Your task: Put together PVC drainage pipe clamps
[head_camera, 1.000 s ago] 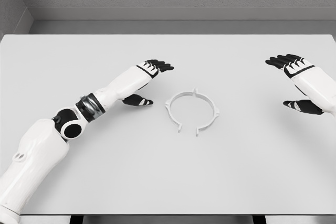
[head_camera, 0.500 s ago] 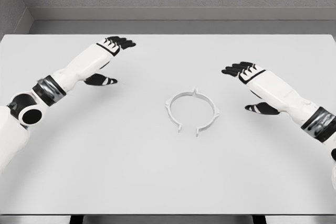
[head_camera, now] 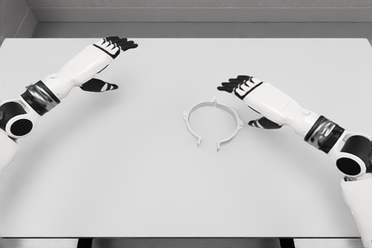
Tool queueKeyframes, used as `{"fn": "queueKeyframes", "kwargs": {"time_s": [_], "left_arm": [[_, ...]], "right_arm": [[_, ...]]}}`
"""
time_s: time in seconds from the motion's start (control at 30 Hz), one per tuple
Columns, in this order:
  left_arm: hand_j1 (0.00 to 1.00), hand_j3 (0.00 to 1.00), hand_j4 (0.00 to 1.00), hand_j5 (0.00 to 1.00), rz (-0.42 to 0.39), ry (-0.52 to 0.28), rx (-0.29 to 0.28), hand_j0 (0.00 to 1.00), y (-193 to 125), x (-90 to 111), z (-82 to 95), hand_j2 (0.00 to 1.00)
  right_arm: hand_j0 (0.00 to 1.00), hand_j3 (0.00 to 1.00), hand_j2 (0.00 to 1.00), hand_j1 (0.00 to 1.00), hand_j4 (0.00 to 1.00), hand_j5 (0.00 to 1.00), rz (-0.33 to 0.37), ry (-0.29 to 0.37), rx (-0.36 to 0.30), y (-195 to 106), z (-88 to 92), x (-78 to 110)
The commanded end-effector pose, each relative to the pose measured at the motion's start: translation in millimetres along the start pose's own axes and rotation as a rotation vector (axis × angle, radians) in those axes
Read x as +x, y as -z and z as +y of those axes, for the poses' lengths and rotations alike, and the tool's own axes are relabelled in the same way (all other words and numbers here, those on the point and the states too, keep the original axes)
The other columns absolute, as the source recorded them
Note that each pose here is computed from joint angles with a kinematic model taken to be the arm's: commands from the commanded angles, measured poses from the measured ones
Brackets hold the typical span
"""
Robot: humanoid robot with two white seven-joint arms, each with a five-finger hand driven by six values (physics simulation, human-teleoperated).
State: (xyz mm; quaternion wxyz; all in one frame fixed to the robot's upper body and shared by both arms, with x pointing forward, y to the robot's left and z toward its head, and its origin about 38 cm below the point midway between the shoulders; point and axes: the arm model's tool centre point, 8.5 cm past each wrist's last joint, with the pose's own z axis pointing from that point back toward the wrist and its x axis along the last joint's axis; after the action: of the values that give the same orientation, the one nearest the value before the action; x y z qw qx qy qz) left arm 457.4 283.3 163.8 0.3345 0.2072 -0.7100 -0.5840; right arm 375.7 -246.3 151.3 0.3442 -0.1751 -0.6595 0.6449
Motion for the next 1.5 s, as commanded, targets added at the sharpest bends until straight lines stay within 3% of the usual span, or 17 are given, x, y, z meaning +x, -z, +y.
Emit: {"fn": "queueKeyframes", "kwargs": {"time_s": [0.0,0.4,1.47], "left_arm": [[1.00,1.00,1.00,1.00,0.000,-0.004,0.005,1.00,0,0,1.1,1.00],[1.00,1.00,1.00,1.00,0.000,-0.003,0.006,1.00,0,0,1.8,1.00],[1.00,1.00,1.00,1.00,0.001,-0.001,0.003,1.00,0,-1,1.3,1.00]], "right_arm": [[1.00,1.00,1.00,1.00,1.00,1.00,0.004,0.017,0.006,3,6.0,-0.2],[1.00,1.00,1.00,1.00,1.00,1.00,0.035,0.048,0.036,11,16.7,-15.7],[1.00,1.00,1.00,1.00,1.00,1.00,0.014,0.050,0.047,28,21.7,-8.1]]}}
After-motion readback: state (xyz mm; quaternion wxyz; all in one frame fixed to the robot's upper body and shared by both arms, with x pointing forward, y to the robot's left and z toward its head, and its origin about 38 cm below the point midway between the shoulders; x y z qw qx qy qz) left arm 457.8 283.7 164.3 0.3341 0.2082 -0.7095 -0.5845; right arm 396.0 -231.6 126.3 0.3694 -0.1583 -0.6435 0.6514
